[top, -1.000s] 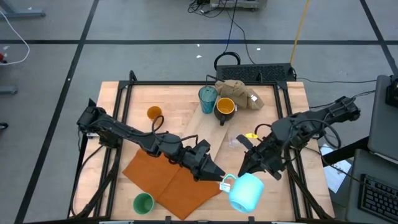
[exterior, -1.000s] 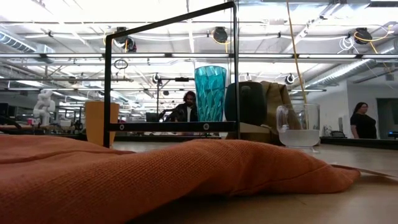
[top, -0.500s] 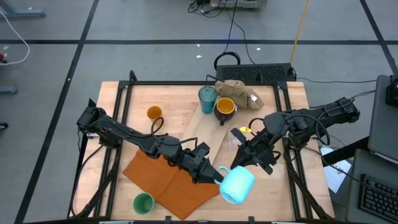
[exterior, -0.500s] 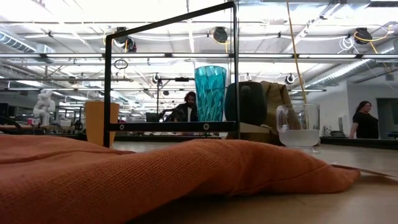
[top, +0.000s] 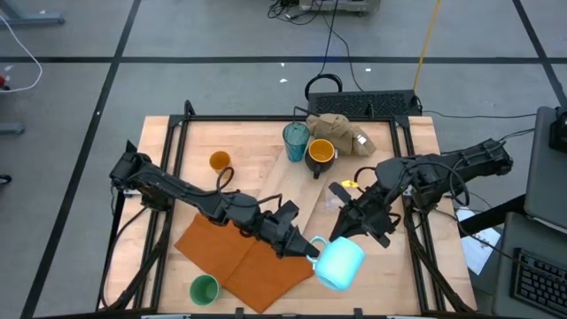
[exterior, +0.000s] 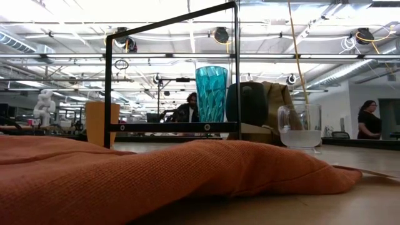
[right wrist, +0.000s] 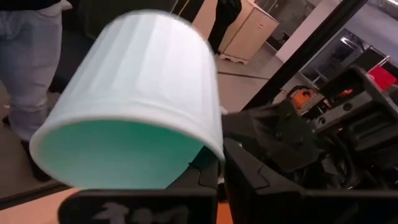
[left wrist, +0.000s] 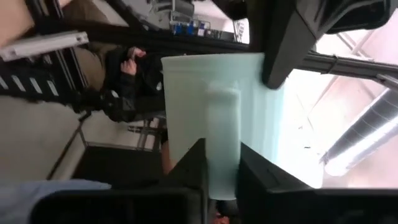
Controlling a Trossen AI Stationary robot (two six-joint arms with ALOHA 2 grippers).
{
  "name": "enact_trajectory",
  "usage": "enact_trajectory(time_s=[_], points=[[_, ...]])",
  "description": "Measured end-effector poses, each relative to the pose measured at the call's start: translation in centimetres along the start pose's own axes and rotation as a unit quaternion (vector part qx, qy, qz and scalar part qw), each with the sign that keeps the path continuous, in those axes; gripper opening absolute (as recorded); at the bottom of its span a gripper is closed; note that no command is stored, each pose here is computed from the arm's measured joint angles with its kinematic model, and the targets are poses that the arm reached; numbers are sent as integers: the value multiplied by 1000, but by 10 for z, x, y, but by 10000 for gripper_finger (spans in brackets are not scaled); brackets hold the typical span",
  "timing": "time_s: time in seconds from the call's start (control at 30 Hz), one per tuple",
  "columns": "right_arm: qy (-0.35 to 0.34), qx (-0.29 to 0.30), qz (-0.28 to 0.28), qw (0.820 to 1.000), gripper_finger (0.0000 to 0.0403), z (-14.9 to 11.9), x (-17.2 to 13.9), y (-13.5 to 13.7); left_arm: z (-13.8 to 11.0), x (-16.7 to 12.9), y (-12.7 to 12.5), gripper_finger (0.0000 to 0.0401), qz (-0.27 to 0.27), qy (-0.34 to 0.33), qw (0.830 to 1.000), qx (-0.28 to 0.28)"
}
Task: Stack small to large cups/mugs on shelf
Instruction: Put the light blue mug on the shelf
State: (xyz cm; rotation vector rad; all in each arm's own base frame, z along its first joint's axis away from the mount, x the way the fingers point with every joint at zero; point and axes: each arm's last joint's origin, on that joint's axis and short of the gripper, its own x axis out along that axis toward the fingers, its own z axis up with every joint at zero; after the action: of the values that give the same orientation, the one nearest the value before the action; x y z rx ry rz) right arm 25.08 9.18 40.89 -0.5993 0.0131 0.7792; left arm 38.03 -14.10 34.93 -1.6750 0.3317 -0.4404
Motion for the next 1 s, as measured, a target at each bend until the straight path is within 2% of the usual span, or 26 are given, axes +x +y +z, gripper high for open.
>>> enact_trajectory(time_s=[0.2,0.4,0.63,0.83,1.0], points=[[0,14,-1,1000,0,0,-1,-1,2,0,-2,43,-9,-8,999,37],[3,93,-3,996,11,1,-4,-1,3,0,-3,43,-14,-6,999,40],[17,194,-8,981,90,-5,-7,-3,1,-1,-7,44,-29,-3,998,46],[28,217,-8,976,162,-6,-11,-2,-1,-1,-8,45,-36,7,998,46],[75,231,-36,969,193,-7,-33,3,-4,0,-4,45,-16,13,998,61]])
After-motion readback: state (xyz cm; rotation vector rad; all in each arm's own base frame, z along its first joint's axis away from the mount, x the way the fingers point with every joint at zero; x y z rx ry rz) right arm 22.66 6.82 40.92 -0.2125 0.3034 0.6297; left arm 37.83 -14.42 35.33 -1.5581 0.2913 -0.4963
